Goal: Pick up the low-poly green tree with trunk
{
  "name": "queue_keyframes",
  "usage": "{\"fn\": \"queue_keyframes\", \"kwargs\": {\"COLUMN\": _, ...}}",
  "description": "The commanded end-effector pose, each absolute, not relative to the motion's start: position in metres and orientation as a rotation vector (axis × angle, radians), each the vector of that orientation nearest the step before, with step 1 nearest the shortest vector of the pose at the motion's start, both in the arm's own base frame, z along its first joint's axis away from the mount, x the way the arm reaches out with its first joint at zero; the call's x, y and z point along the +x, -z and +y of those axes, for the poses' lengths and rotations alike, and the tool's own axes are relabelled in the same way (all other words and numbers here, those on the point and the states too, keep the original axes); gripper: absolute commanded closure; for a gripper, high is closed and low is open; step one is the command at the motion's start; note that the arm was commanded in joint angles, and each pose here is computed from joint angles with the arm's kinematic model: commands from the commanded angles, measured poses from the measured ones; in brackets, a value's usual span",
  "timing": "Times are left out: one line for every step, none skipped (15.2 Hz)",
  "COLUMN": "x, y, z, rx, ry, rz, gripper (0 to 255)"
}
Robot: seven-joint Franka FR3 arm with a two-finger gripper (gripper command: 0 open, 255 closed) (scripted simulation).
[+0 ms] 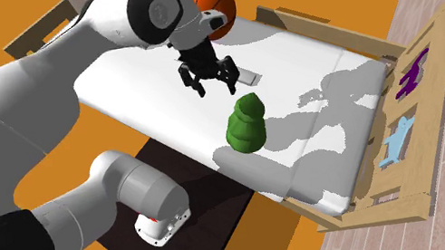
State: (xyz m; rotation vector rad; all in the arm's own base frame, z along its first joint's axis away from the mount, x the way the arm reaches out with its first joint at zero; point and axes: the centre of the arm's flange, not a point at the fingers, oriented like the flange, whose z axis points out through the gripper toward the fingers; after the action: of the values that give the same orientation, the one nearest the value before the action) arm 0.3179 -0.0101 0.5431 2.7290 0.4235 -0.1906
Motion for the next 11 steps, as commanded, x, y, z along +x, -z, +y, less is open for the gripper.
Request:
{"fn": "queue_keyframes", "kwargs": {"x": 0.319, "y": -0.536, "z": -0.012, "rx": 2.512, "ry": 0.255, "rz": 0.639, "gripper": 0}}
{"fn": "queue_keyframes", "kwargs": {"x": 0.320, "y": -0.534, "z": -0.013, "rx": 2.406, "ry": 0.280, "rz": 0.731, "gripper": 0}}
{"fn": "queue_keyframes", "kwargs": {"x": 0.320, "y": -0.532, "z": -0.015, "rx": 2.297, "ry": 0.304, "rz": 0.818, "gripper": 0}}
{"fn": "queue_keyframes", "kwargs": {"x": 0.320, "y": -0.529, "z": -0.017, "rx": 2.186, "ry": 0.326, "rz": 0.900, "gripper": 0}}
{"fn": "queue_keyframes", "kwargs": {"x": 0.320, "y": -0.529, "z": -0.017, "rx": 2.149, "ry": 0.333, "rz": 0.925, "gripper": 0}}
{"fn": "queue_keyframes", "kwargs": {"x": 0.320, "y": -0.523, "z": -0.017, "rx": 2.149, "ry": 0.333, "rz": 0.925, "gripper": 0}}
{"fn": "queue_keyframes", "kwargs": {"x": 0.320, "y": -0.518, "z": -0.017, "rx": 2.149, "ry": 0.333, "rz": 0.925, "gripper": 0}}
{"fn": "queue_keyframes", "kwargs": {"x": 0.320, "y": -0.513, "z": -0.017, "rx": 2.149, "ry": 0.333, "rz": 0.925, "gripper": 0}}
{"fn": "queue_keyframes", "kwargs": {"x": 0.320, "y": -0.508, "z": -0.017, "rx": 2.149, "ry": 0.333, "rz": 0.925, "gripper": 0}}
{"fn": "queue_keyframes", "kwargs": {"x": 0.320, "y": -0.502, "z": -0.017, "rx": 2.149, "ry": 0.333, "rz": 0.925, "gripper": 0}}
{"fn": "queue_keyframes", "kwargs": {"x": 0.320, "y": -0.497, "z": -0.017, "rx": 2.149, "ry": 0.333, "rz": 0.925, "gripper": 0}}
